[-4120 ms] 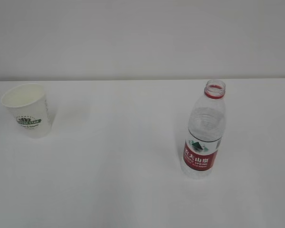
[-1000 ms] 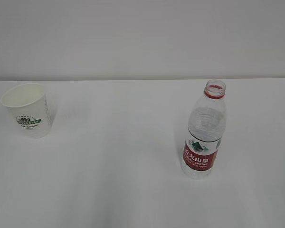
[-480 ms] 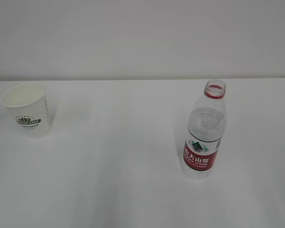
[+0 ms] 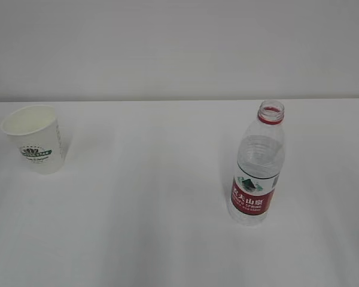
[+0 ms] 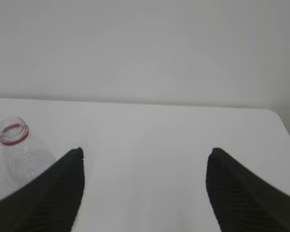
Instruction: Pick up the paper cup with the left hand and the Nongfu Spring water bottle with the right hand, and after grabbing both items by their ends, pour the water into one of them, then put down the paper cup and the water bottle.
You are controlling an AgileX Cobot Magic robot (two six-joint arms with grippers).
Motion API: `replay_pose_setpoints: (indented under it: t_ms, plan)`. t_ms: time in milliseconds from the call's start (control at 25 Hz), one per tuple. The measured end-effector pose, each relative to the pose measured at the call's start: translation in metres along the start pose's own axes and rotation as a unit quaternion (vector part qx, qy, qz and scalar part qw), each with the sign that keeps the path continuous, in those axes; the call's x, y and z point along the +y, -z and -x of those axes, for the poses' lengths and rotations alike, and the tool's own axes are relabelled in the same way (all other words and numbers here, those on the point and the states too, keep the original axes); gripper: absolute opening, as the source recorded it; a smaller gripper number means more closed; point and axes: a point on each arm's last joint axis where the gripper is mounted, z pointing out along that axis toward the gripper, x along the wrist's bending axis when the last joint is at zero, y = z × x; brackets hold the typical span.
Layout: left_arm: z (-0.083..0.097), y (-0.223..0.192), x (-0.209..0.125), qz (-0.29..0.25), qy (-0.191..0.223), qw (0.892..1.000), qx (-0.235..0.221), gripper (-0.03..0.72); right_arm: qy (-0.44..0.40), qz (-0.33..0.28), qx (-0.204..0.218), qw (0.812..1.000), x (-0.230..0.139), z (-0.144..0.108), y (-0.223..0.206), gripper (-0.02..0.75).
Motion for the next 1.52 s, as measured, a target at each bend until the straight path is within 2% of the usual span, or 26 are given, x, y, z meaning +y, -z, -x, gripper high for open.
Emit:
replay_pose_setpoints:
  t_ms: [400, 600, 800, 920, 1040, 1120, 1320, 1520]
  plan:
    - [0.001, -0.016, 0.006, 0.024, -0.002, 1.000, -0.005, 0.435, 0.009, 0.080, -0.005, 0.997, 0.019, 0.001, -0.013, 0.590]
    - [0.001, -0.015, 0.012, 0.055, -0.003, 0.998, -0.005, 0.384, 0.010, 0.104, -0.006, 0.995, 0.024, 0.001, -0.013, 0.590]
    - [0.002, -0.015, 0.013, 0.062, -0.003, 0.998, -0.006, 0.351, 0.010, 0.134, -0.006, 0.991, 0.029, 0.001, -0.011, 0.590]
    - [0.001, -0.015, 0.014, 0.066, -0.007, 0.998, -0.005, 0.396, 0.010, 0.148, -0.006, 0.989, 0.031, 0.001, -0.011, 0.590]
    - [0.001, -0.015, 0.015, 0.076, -0.014, 0.997, -0.004, 0.511, 0.015, 0.165, -0.008, 0.986, 0.035, 0.001, -0.010, 0.590]
    - [0.002, -0.017, 0.016, 0.079, -0.020, 0.997, -0.004, 0.561, 0.039, 0.181, -0.016, 0.983, 0.038, 0.002, -0.009, 0.590]
    - [0.003, -0.031, 0.021, 0.102, -0.028, 0.994, -0.009, 0.566, 0.075, 0.216, -0.021, 0.973, 0.047, 0.001, -0.018, 0.590]
    - [0.006, -0.052, 0.020, 0.103, -0.031, 0.994, -0.017, 0.559, 0.079, 0.191, -0.018, 0.978, 0.045, 0.001, -0.035, 0.590]
